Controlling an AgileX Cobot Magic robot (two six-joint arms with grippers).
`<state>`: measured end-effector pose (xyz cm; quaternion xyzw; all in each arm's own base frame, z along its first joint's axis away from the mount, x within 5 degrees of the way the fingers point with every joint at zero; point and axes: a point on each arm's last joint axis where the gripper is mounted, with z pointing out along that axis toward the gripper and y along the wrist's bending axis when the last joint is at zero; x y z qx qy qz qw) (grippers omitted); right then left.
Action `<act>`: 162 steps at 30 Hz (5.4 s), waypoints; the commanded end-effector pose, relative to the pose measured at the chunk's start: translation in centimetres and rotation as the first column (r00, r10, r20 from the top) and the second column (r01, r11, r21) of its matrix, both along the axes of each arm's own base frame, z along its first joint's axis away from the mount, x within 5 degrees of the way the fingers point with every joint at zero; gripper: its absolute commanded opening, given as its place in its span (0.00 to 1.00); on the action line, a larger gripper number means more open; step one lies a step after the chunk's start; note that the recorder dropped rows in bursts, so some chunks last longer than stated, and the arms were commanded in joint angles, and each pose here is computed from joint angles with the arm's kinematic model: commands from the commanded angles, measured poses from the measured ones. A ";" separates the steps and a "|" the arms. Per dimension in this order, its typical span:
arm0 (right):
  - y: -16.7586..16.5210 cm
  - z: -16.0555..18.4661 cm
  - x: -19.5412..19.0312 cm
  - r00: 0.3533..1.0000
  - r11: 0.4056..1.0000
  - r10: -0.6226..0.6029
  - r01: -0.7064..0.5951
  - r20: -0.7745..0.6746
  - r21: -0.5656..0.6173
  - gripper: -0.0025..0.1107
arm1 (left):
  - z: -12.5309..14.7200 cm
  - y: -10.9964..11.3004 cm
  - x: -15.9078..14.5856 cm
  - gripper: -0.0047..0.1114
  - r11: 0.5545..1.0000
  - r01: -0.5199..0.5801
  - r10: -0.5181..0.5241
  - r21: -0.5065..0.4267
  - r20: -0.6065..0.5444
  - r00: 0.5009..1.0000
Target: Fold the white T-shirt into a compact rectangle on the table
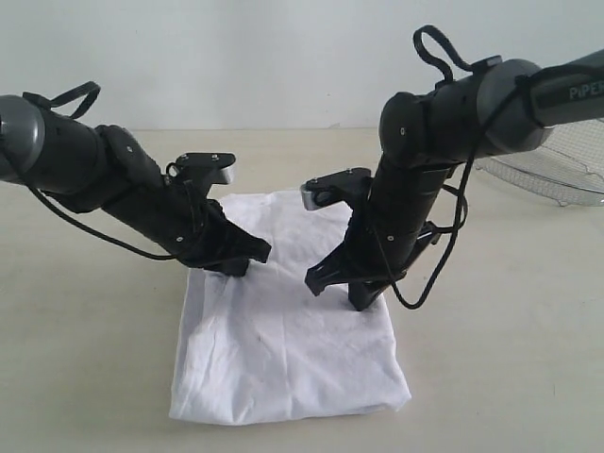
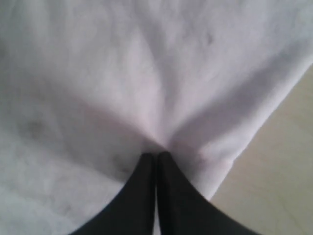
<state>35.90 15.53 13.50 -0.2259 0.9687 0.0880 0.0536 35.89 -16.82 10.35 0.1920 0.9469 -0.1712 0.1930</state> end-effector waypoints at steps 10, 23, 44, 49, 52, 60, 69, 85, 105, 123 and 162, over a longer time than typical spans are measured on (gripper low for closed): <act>1.2 -2.9 3.0 1.000 1.000 0.009 -0.009 0.010 0.020 0.02 | -1.7 5.0 1.7 0.08 0.989 -0.149 0.149 0.012 -0.057 0.987; 2.1 1.4 5.3 0.994 0.995 0.102 -0.103 0.051 0.018 0.02 | 3.3 5.9 5.4 0.08 0.990 -0.119 0.121 -0.077 0.009 0.993; -12.3 4.7 9.0 0.985 0.833 -0.165 0.112 0.051 0.541 0.02 | 6.0 15.0 4.6 0.08 0.922 -0.163 0.118 -0.352 -0.146 0.982; -12.2 1.9 9.6 0.985 0.819 -0.173 0.137 0.011 0.557 0.16 | 3.8 14.0 4.8 0.08 0.892 -0.182 0.093 -0.413 -0.225 0.970; -12.1 0.7 9.8 0.983 0.799 -0.185 0.158 -0.014 0.580 0.38 | 3.4 12.9 5.0 0.08 0.873 -0.187 0.086 -0.450 -0.237 0.968; -9.8 -1.5 10.3 0.980 0.811 -0.199 0.166 -0.002 0.561 0.56 | 3.2 9.4 5.3 0.08 0.886 -0.161 0.084 -0.435 -0.189 0.978; -6.7 -3.5 10.5 0.980 0.822 -0.197 0.161 0.008 0.546 0.56 | 1.8 6.9 5.4 0.08 0.903 -0.191 0.118 -0.385 -0.207 0.971; -5.1 -5.2 11.0 0.969 0.827 -0.245 0.191 0.033 0.529 0.02 | -1.7 6.8 6.0 0.08 0.910 -0.287 0.228 -0.300 -0.218 0.949; -1.3 -3.7 15.3 0.909 0.789 -0.376 0.212 0.180 0.577 0.02 | 1.7 9.4 10.7 0.08 0.904 -0.309 0.326 -0.296 0.009 0.945; -2.5 0.4 15.1 0.933 0.887 -0.229 0.083 0.278 0.455 0.67 | 7.7 9.2 8.6 0.08 0.954 -0.078 0.090 -0.290 0.027 0.996; 0.3 -1.5 6.2 0.980 0.969 0.163 -0.138 -0.113 0.204 0.02 | -1.2 6.0 -0.6 0.08 0.975 -0.152 0.107 -0.165 -0.251 0.962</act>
